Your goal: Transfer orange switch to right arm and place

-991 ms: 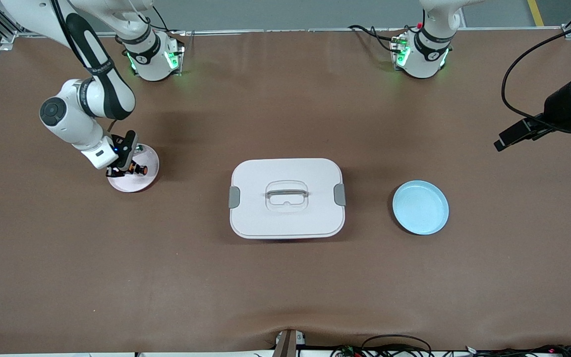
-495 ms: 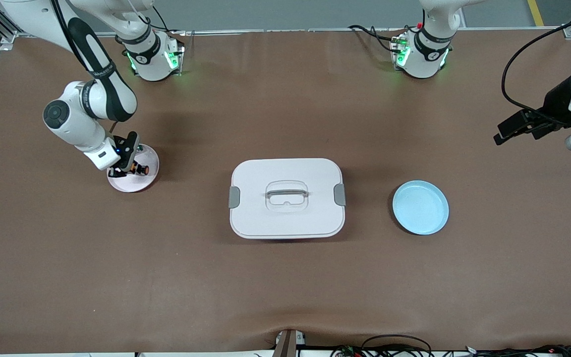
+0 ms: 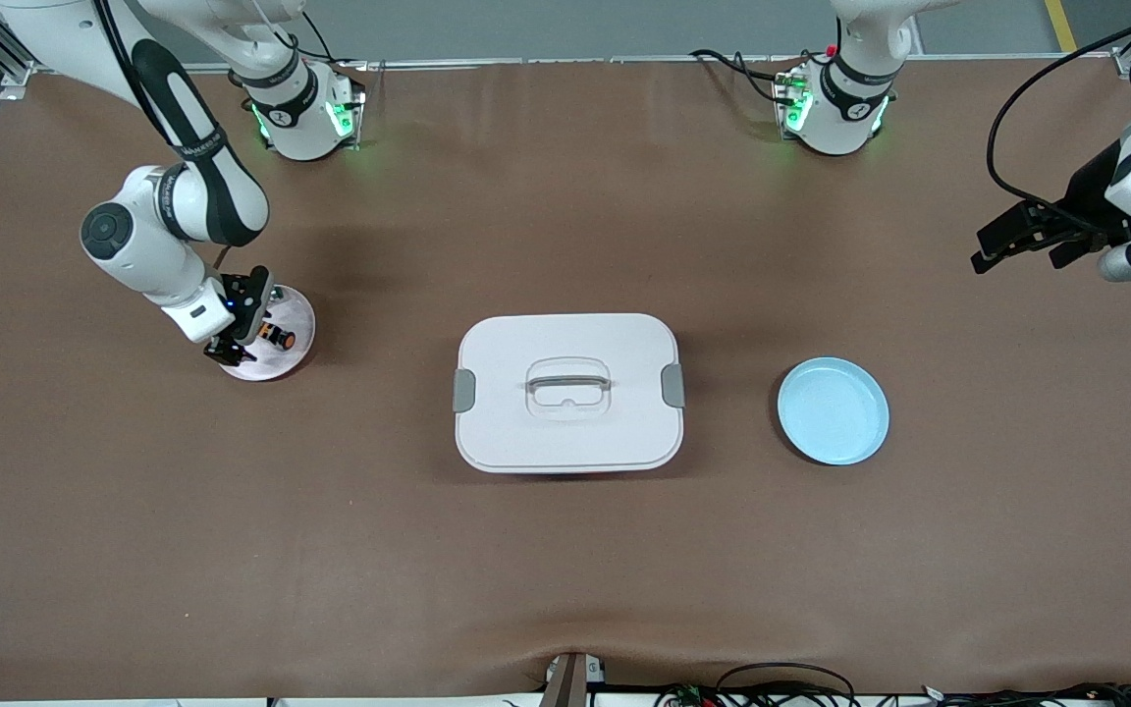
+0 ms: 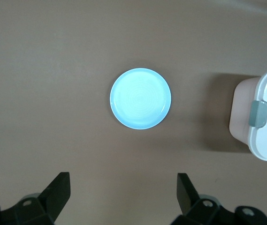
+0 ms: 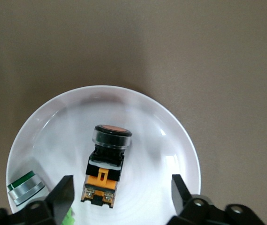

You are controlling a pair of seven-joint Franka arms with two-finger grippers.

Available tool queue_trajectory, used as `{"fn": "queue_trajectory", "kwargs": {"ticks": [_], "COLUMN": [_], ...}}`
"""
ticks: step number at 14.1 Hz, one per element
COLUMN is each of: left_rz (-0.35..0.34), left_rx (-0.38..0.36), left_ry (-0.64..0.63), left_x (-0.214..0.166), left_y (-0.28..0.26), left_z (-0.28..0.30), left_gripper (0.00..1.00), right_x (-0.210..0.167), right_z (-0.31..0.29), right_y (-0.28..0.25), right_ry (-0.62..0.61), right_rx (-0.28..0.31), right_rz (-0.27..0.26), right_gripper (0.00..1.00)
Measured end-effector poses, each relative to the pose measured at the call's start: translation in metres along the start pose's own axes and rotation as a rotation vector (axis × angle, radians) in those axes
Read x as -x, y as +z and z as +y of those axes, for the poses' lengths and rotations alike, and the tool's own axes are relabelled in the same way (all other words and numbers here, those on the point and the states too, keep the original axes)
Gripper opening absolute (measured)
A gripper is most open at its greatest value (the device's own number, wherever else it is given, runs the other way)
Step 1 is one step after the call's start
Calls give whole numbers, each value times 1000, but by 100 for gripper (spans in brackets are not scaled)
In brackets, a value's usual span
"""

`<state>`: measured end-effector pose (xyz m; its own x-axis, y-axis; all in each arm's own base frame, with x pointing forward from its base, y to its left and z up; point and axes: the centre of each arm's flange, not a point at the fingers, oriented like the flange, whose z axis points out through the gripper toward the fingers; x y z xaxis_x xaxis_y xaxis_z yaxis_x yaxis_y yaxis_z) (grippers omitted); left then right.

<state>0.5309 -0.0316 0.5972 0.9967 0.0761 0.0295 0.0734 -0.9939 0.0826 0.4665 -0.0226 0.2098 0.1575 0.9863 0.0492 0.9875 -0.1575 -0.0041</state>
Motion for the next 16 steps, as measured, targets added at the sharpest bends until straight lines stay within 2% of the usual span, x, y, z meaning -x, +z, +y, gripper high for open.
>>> {"fn": "queue_trajectory", "kwargs": {"ticks": [4, 7, 11, 14, 16], "left_rz": [11, 17, 16, 22, 21], "left_rx": [1, 1, 1, 2, 2], "left_ry": [12, 12, 10, 12, 11], "left_x": [-1, -2, -3, -4, -4], "left_y": [1, 2, 4, 6, 9], "left_z": [0, -1, -2, 0, -1], "left_gripper": [100, 100, 100, 100, 100], "right_x": [-7, -5, 0, -10, -13], "right_z": [49, 84, 120, 152, 165], "right_y": [-50, -101, -162, -237, -273], "right_ry": [54, 135, 332, 514, 627], "right_rx": [-92, -103, -51, 56, 120], "right_rz": [62, 89, 106, 138, 128], "right_gripper": [100, 100, 100, 100, 100]}}
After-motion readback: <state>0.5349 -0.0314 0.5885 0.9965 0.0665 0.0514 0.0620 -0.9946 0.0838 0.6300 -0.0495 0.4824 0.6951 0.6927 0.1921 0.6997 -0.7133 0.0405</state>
